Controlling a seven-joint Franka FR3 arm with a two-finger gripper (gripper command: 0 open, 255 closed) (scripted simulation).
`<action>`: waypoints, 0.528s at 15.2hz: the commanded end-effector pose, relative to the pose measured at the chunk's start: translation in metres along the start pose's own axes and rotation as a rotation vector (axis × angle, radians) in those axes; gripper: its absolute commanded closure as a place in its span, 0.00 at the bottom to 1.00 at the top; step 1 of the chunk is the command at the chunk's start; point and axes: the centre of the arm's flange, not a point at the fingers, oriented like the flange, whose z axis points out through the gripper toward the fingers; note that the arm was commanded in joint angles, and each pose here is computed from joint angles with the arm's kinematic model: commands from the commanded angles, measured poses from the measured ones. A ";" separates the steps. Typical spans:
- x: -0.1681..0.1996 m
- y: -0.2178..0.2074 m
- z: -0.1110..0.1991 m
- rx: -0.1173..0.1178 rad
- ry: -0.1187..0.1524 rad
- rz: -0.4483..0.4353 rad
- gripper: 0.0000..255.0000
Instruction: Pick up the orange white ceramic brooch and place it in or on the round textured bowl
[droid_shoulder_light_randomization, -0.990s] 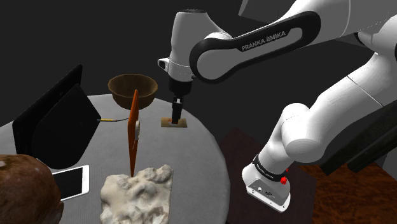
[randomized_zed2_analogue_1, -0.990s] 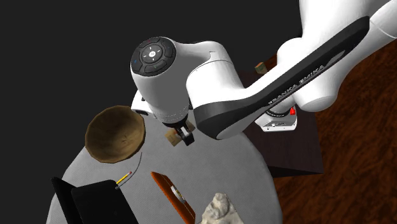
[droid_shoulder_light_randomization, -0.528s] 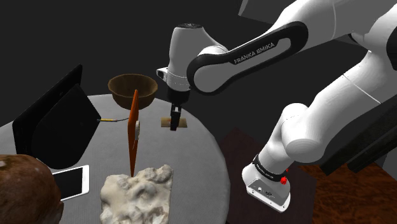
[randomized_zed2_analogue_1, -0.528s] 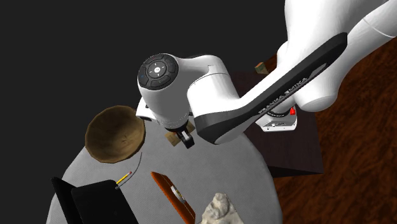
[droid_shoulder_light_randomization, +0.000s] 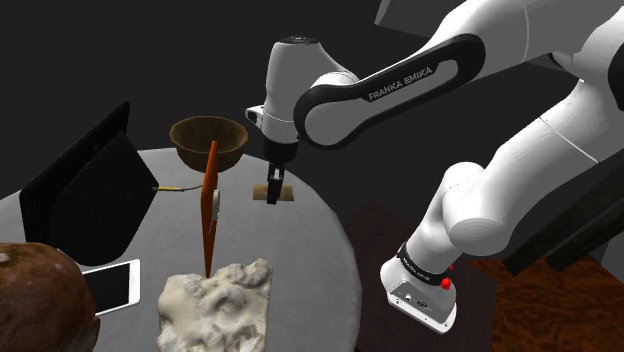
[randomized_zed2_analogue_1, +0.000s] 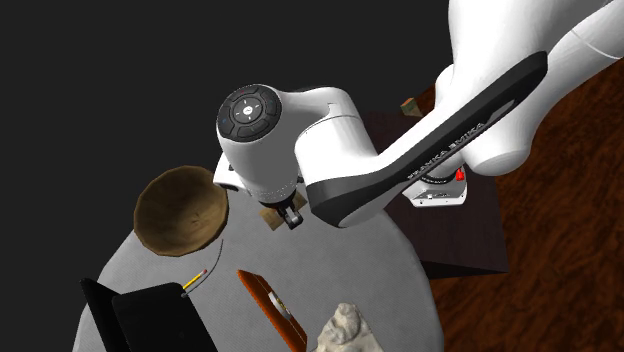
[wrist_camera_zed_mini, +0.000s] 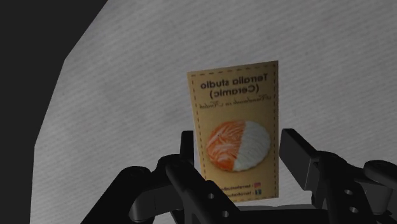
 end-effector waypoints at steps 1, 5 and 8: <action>-0.001 0.001 0.003 0.001 -0.005 0.002 1.00; 0.000 0.002 0.003 0.001 -0.005 0.002 1.00; -0.001 0.001 0.003 0.001 -0.005 0.002 1.00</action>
